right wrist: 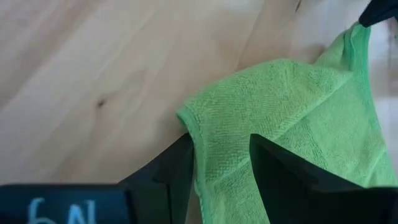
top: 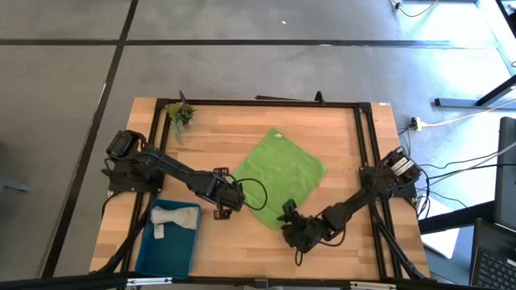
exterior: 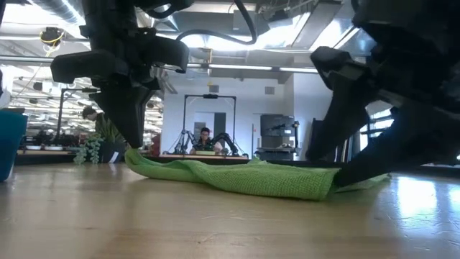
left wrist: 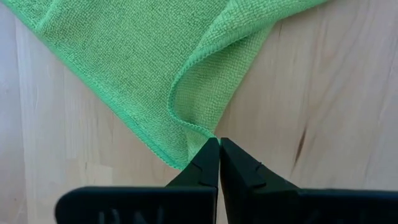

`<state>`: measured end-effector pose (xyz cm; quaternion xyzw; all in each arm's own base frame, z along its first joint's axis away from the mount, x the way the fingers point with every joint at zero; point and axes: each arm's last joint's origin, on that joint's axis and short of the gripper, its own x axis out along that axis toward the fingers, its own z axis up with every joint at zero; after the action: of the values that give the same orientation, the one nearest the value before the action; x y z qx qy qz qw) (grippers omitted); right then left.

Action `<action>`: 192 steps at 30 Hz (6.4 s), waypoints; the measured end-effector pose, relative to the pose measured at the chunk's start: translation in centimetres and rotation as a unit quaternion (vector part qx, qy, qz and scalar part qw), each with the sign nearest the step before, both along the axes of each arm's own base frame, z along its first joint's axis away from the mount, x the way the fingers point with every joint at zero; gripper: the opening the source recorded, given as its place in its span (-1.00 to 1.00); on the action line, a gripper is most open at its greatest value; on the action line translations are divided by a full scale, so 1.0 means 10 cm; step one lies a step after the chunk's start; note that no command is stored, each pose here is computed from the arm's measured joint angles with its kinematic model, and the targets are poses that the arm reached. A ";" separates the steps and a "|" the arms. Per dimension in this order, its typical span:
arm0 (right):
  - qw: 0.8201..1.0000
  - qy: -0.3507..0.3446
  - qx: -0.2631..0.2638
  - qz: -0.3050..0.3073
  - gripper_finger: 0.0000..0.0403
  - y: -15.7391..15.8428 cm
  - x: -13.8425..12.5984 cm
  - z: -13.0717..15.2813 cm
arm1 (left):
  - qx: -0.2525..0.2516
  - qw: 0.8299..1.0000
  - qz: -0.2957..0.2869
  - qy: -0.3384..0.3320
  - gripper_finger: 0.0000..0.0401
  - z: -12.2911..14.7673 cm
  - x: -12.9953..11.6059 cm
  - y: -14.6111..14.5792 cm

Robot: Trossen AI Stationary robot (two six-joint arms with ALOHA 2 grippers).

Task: Roll microfiber towels into tight, uniform cylinder then place into a basket
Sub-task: Roll the green towel

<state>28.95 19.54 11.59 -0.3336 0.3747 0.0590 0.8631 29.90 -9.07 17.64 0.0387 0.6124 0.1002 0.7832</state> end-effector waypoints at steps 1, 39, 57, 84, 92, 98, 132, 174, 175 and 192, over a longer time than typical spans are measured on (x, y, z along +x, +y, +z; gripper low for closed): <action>1.000 -0.001 0.001 -0.002 -0.21 -0.01 0.01 -0.01 | 0.000 1.000 0.000 0.000 -1.00 0.00 0.00 0.00; 0.963 -0.027 0.156 -0.218 -0.97 -0.02 -0.47 0.52 | 0.013 0.991 -0.011 -0.132 -1.00 0.16 0.02 -0.53; 0.909 -0.085 0.112 -0.393 -0.97 -0.33 -0.77 0.64 | 0.140 0.967 0.025 -0.211 -1.00 0.30 0.36 -0.03; 0.808 -0.051 0.005 -0.587 -0.97 -1.15 -0.87 0.51 | 0.197 0.951 0.063 -0.229 -1.00 0.33 0.70 1.09; 0.790 -0.040 -0.016 -0.611 -0.97 -1.32 -0.91 0.43 | 0.186 0.948 0.078 -0.245 -1.00 0.35 0.72 1.30; 0.784 -0.040 -0.025 -0.619 -0.97 -1.38 -0.92 0.40 | 0.187 0.946 0.088 -0.249 -1.00 0.23 0.80 1.41; 0.729 -0.047 0.002 -0.683 -0.12 -1.58 -0.77 0.54 | 0.183 0.950 0.100 -0.231 -1.00 0.16 0.76 1.73; 0.795 0.061 0.240 -0.554 -0.03 -1.46 -0.46 0.17 | -0.010 0.982 -0.006 -0.191 -0.56 -0.37 0.89 1.53; 0.792 0.063 0.243 -0.557 -0.03 -1.48 -0.48 0.15 | -0.011 0.982 -0.007 -0.186 -0.56 -0.39 0.89 1.52; 0.808 0.040 0.173 -0.562 -0.03 -1.85 -0.57 -0.02 | -0.043 0.992 -0.048 -0.105 -0.56 -0.47 0.80 0.93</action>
<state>23.30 1.03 11.37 0.0932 0.5146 -0.3590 0.7731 37.93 0.19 12.89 0.0237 0.5278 0.0396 0.8481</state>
